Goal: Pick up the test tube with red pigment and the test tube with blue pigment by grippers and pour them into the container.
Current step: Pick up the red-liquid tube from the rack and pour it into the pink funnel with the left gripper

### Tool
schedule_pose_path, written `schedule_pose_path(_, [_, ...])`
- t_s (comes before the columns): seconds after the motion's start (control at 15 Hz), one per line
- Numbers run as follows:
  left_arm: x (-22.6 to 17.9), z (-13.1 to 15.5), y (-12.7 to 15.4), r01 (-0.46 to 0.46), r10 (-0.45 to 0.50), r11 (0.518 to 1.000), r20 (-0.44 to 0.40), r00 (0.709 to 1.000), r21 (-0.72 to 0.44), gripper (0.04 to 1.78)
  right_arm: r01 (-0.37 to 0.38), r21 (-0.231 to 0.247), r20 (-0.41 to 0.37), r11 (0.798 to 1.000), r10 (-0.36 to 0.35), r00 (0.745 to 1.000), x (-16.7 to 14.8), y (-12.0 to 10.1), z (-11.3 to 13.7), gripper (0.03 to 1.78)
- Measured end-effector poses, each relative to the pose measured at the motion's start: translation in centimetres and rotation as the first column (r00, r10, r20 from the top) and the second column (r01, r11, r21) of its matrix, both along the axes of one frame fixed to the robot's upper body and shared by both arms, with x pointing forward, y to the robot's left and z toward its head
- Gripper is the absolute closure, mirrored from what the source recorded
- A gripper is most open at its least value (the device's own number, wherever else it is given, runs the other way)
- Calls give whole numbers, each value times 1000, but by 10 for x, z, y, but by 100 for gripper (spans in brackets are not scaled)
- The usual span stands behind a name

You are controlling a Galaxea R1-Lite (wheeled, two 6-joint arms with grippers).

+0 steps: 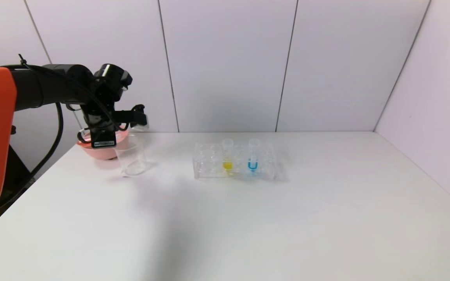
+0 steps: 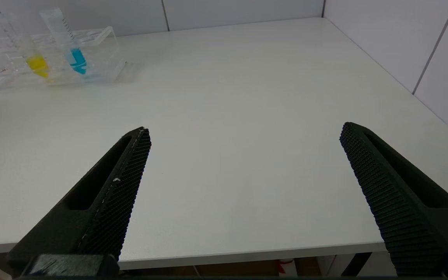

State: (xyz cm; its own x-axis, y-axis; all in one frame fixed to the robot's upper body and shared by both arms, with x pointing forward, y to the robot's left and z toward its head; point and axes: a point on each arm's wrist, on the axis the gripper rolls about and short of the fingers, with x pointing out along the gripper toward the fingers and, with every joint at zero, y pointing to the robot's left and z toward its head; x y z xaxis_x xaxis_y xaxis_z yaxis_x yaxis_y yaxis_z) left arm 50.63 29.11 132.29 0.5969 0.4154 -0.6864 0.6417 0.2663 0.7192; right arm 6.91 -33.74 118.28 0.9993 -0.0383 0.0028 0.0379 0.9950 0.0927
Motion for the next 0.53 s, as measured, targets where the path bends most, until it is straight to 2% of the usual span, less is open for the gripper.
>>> schedule_pose_path(0.53, [0, 0, 3, -43, 43, 997, 0, 999, 72, 138, 0, 0, 0, 1000, 0, 1000, 0, 0, 0, 4])
